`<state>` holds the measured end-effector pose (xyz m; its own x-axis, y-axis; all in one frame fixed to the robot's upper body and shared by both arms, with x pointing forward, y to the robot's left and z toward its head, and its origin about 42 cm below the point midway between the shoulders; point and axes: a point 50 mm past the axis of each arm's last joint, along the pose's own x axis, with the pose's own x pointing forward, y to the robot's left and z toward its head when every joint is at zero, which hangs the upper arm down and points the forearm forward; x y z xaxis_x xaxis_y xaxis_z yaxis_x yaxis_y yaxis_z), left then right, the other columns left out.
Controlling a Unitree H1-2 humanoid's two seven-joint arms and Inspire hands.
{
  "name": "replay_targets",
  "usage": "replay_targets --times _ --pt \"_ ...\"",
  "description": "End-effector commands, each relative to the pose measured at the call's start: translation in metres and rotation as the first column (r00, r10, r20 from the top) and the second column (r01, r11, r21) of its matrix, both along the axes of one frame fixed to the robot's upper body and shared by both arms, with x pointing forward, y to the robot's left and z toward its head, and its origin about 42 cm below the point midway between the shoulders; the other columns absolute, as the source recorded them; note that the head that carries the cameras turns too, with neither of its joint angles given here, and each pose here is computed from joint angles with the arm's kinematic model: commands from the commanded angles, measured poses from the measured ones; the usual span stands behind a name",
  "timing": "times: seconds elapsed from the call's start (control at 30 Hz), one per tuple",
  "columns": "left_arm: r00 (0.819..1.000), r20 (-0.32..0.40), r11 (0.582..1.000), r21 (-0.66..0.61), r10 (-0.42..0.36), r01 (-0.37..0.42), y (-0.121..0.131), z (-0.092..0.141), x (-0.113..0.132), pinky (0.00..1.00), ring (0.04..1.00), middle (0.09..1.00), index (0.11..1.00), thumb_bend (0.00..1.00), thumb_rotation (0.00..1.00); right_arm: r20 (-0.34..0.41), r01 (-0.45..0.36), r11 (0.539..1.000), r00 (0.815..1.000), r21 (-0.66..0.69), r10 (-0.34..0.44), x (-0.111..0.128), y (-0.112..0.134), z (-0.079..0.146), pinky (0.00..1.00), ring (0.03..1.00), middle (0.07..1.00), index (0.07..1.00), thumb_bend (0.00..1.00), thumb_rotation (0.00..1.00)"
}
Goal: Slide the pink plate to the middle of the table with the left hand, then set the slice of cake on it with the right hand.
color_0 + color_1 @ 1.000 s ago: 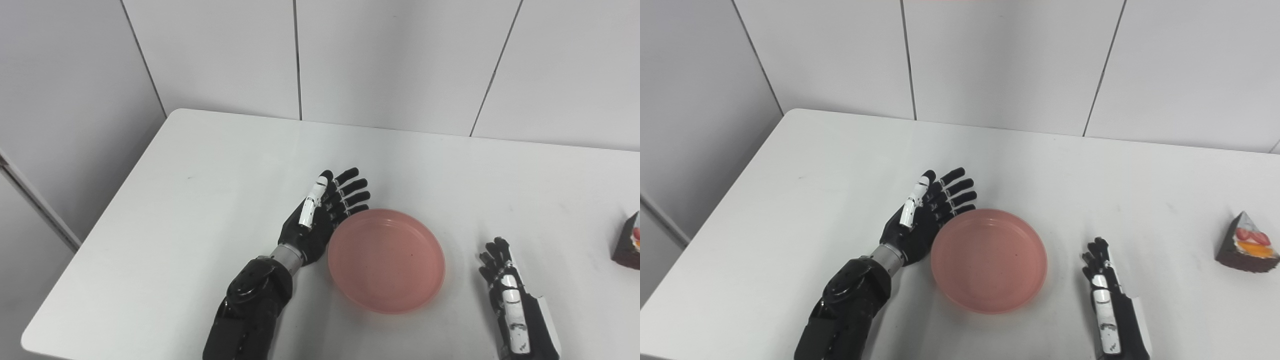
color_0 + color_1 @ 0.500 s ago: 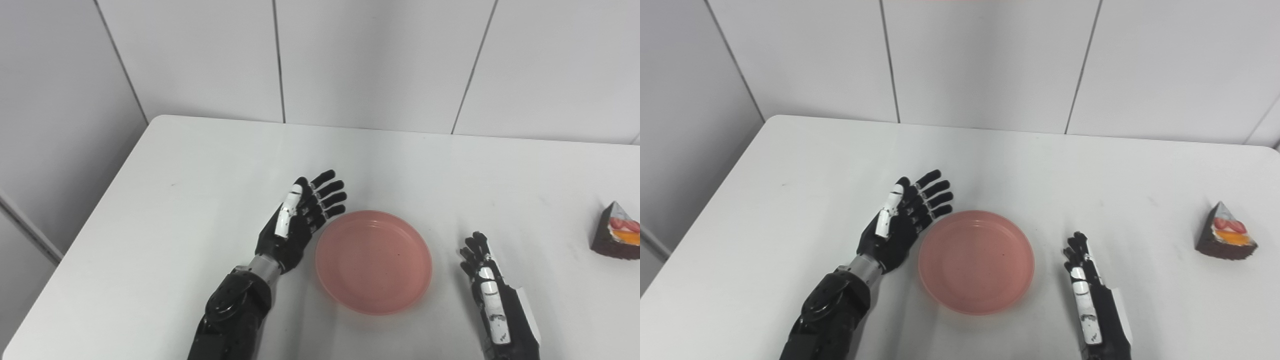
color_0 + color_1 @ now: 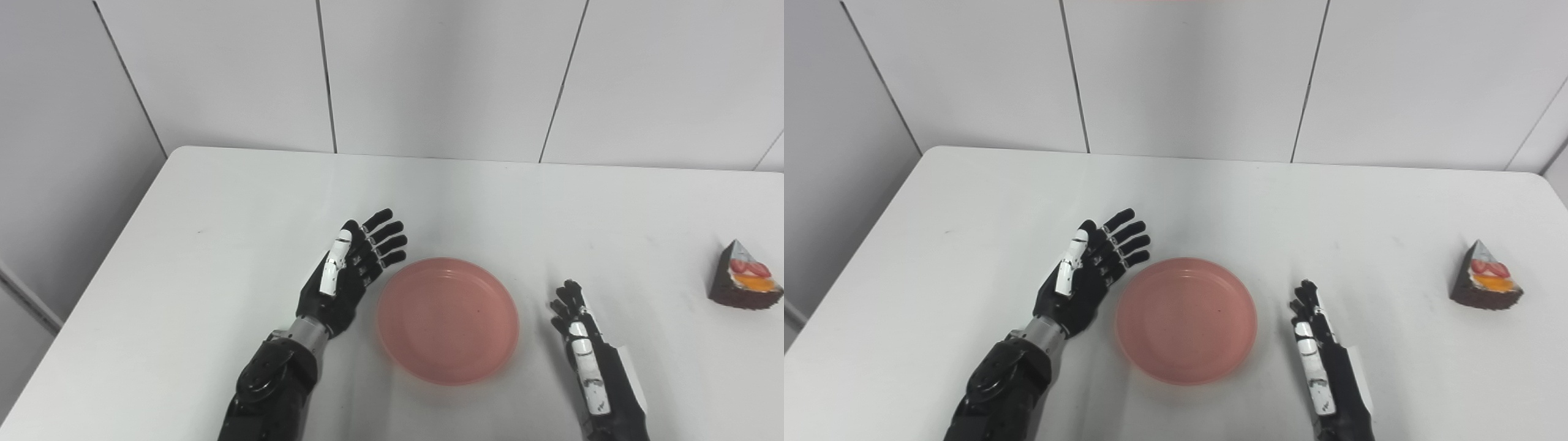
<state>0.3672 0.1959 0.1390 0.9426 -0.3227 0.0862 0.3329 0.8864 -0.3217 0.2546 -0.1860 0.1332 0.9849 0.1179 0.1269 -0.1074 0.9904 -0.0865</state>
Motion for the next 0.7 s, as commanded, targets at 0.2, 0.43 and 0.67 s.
replay_targets --times 0.2,0.43,0.67 --pt "0.995 -0.093 1.0 0.018 0.027 -0.025 0.029 -0.039 -0.004 0.81 0.824 0.83 0.82 0.43 1.0 0.173 0.099 0.976 0.983 -0.192 -0.065 0.023 -0.008 0.048 0.88 0.924 0.942 0.966 0.6 1.0" --pt "0.993 -0.116 1.0 -0.003 -0.006 0.006 0.048 -0.058 -0.001 0.79 0.808 0.817 0.804 0.45 0.97 0.346 0.252 0.891 0.931 -0.378 -0.117 0.037 -0.017 0.085 0.81 0.854 0.887 0.886 0.65 1.0" --pt "0.983 -0.182 0.999 -0.041 -0.004 -0.003 0.061 -0.072 0.0 0.77 0.789 0.797 0.788 0.45 0.93 0.489 0.397 0.796 0.86 -0.457 -0.149 0.04 -0.032 0.116 0.71 0.802 0.874 0.888 0.72 0.86"
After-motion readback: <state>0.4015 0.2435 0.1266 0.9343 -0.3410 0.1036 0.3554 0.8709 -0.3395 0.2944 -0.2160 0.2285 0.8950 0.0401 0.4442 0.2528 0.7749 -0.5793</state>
